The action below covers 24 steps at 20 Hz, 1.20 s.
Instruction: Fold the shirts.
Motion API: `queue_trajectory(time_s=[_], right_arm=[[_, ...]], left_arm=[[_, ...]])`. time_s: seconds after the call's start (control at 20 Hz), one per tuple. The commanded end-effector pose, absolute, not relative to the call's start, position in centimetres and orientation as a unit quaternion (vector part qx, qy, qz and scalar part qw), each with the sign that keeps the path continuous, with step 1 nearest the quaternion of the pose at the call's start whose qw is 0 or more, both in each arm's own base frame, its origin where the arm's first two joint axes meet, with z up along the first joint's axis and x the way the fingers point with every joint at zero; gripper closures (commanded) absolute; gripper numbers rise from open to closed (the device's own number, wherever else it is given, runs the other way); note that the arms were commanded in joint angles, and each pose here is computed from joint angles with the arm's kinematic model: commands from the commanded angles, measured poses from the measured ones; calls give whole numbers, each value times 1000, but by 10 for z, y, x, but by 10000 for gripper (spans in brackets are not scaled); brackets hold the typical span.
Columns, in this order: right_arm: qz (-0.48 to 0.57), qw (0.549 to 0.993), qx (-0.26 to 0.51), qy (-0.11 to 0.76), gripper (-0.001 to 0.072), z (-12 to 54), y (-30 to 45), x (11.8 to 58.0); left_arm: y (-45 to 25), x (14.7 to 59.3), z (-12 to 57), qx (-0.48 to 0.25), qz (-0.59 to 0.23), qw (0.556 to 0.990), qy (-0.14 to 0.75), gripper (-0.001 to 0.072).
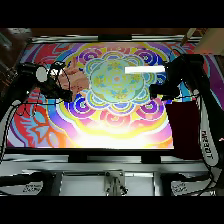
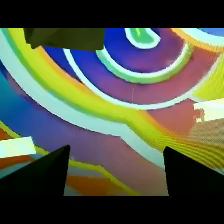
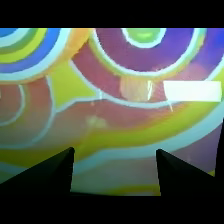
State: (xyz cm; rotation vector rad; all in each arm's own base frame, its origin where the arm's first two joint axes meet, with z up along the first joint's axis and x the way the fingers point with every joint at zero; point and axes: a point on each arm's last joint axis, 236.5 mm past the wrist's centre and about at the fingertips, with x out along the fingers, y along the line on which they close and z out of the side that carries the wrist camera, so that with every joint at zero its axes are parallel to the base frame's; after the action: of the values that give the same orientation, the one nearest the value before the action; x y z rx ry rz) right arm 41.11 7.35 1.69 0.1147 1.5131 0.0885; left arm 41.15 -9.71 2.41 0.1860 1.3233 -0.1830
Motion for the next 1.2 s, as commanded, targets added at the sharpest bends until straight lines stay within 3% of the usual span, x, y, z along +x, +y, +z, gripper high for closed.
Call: queue_trajectory(time_s=[0.0,0.95,1.15], right_arm=[[40,725,52,686,100,17,74,411],[41,724,53,686,100,17,74,411],[47,712,40,700,100,16,72,402]], left_arm=[[-97,412,24,86,-85,781,613,39],[-97,412,24,85,-84,781,613,39],[-113,407,24,56,-105,778,617,39]])
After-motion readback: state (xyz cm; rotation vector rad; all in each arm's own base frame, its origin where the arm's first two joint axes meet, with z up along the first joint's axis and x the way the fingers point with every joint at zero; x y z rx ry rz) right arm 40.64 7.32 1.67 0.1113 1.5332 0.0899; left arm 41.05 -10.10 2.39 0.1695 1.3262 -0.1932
